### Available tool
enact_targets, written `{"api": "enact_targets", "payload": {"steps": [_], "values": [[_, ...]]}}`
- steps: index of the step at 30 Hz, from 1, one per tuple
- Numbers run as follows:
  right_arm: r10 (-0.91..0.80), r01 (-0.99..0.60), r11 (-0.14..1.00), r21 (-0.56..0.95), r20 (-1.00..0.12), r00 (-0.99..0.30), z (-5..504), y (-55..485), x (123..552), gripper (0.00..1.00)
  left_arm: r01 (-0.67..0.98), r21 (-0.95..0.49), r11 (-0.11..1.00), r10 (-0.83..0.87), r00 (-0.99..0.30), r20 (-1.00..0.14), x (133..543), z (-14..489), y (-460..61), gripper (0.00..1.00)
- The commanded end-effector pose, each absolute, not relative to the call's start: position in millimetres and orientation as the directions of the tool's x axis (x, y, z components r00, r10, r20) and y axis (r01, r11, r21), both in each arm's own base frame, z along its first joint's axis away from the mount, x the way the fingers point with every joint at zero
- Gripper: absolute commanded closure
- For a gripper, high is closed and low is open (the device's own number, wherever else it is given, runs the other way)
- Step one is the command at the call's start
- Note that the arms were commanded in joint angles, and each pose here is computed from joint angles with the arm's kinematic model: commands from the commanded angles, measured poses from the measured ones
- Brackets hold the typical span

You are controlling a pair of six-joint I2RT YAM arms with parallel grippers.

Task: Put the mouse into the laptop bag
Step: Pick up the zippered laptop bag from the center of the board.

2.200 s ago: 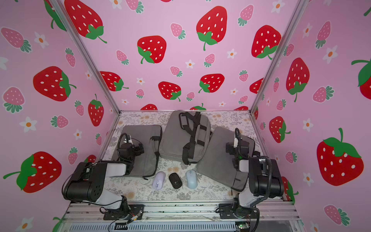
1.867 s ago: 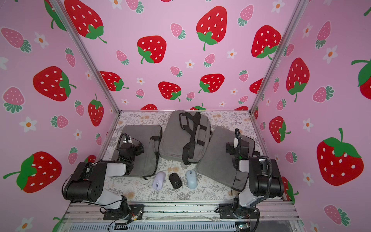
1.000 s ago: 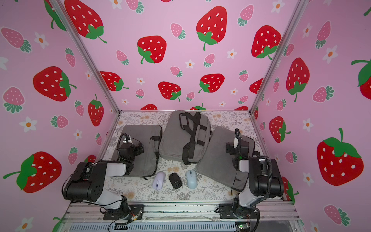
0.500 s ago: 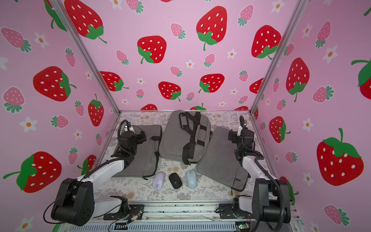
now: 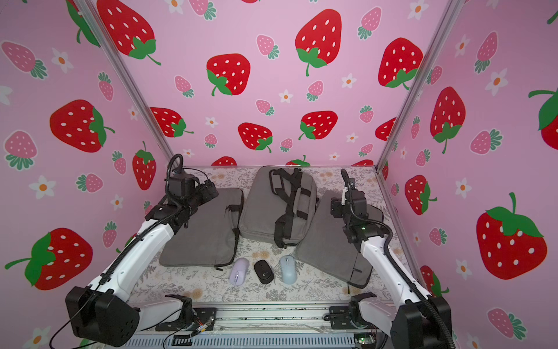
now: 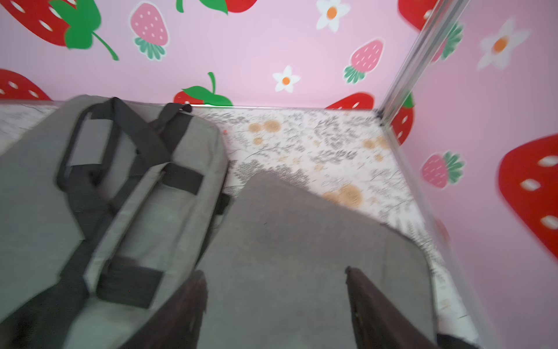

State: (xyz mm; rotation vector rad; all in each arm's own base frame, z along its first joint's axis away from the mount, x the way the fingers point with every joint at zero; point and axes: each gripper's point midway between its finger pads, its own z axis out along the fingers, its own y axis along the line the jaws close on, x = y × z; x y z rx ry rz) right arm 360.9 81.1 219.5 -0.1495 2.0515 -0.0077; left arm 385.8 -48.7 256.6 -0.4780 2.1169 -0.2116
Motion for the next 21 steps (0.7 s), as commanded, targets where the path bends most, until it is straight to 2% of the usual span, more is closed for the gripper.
{"api": "enact_targets", "payload": {"steps": [1,3,5,7,8,9,11,15,18,21], "values": [[-0.084,-0.096,0.995,-0.037,-0.83,-0.551,205,85,344,0.44,-0.192,-0.31,0.931,-0.36,-0.62,-0.698,363,248,-79,0.07],[-0.078,-0.115,0.993,-0.011,-0.798,-0.597,191,92,338,0.55,-0.14,-0.303,0.943,-0.316,-0.662,-0.679,358,239,-97,0.08],[-0.077,-0.135,0.991,0.013,-0.761,-0.644,176,99,335,0.57,-0.105,-0.29,0.951,-0.279,-0.693,-0.664,357,229,-111,0.07],[-0.085,-0.169,0.985,0.045,-0.724,-0.685,161,109,336,0.49,-0.096,-0.28,0.955,-0.262,-0.716,-0.647,361,218,-118,0.02],[-0.089,-0.188,0.98,0.063,-0.707,-0.701,154,116,337,0.38,-0.094,-0.279,0.956,-0.257,-0.729,-0.634,365,212,-122,0.0],[-0.09,-0.199,0.977,0.08,-0.689,-0.719,148,122,341,0.32,-0.083,-0.282,0.956,-0.249,-0.738,-0.627,372,208,-126,0.01],[-0.099,-0.223,0.968,0.112,-0.645,-0.757,136,134,349,0.27,-0.06,-0.275,0.96,-0.222,-0.762,-0.608,384,196,-136,0.01],[-0.117,-0.252,0.953,0.17,-0.563,-0.818,116,159,376,0.28,-0.087,-0.273,0.958,-0.227,-0.813,-0.537,417,170,-142,0.01],[-0.11,-0.24,0.953,0.186,-0.524,-0.845,104,168,403,0.31,-0.105,-0.369,0.923,-0.281,-0.839,-0.466,438,155,-144,0.03],[-0.074,-0.213,0.951,0.224,-0.505,-0.86,95,169,430,0.33,-0.104,-0.42,0.902,-0.305,-0.84,-0.448,454,144,-145,0.04]]}}
